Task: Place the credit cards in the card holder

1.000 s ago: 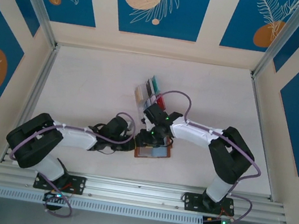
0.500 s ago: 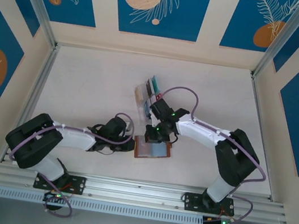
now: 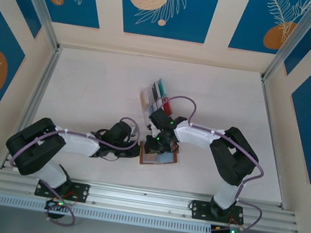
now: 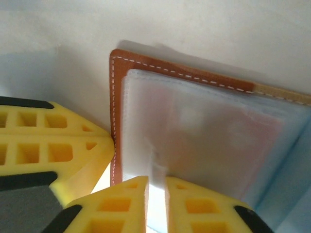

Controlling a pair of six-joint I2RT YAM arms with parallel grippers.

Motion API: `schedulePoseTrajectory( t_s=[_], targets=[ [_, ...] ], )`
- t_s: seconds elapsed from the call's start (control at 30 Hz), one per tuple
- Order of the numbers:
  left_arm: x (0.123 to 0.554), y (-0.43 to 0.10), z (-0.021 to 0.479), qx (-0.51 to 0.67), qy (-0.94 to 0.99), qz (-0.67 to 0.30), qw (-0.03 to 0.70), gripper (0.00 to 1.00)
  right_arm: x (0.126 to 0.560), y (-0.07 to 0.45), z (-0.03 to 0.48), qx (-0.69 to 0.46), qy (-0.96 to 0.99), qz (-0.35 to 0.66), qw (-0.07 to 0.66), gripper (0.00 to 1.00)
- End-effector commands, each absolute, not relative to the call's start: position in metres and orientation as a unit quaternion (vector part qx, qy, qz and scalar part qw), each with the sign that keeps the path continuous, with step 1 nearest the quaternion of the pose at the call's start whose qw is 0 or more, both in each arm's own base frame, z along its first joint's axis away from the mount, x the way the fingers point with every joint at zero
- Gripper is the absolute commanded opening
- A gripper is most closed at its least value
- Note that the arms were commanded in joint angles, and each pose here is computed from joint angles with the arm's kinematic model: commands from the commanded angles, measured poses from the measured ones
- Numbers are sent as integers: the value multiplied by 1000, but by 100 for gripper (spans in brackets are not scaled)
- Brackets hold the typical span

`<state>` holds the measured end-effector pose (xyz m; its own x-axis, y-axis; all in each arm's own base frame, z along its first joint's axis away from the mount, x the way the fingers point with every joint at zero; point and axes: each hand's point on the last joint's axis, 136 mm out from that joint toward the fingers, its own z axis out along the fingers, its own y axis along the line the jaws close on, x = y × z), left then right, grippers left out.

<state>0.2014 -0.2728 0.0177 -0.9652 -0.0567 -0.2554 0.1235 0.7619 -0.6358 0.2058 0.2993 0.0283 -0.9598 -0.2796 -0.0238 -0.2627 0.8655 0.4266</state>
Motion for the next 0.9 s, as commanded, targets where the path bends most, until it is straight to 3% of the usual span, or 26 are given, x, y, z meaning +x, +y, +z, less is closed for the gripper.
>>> schedulePoseTrajectory(
  t_s=[0.0, 0.4, 0.63, 0.87],
  targets=[
    [178, -248, -7, 19, 954, -288, 80, 0, 221, 279, 60, 123, -966, -226, -8, 27],
    [183, -246, 24, 39, 944, -315, 91, 1, 316, 206, 137, 39, -967, -208, -142, 48],
    [197, -232, 46, 17, 936, -336, 102, 3, 363, 208, 143, 31, -961, -224, -160, 49],
    [229, -220, 82, -3, 922, -364, 134, 5, 384, 232, 142, 45, -953, -262, -144, 49]
  ],
)
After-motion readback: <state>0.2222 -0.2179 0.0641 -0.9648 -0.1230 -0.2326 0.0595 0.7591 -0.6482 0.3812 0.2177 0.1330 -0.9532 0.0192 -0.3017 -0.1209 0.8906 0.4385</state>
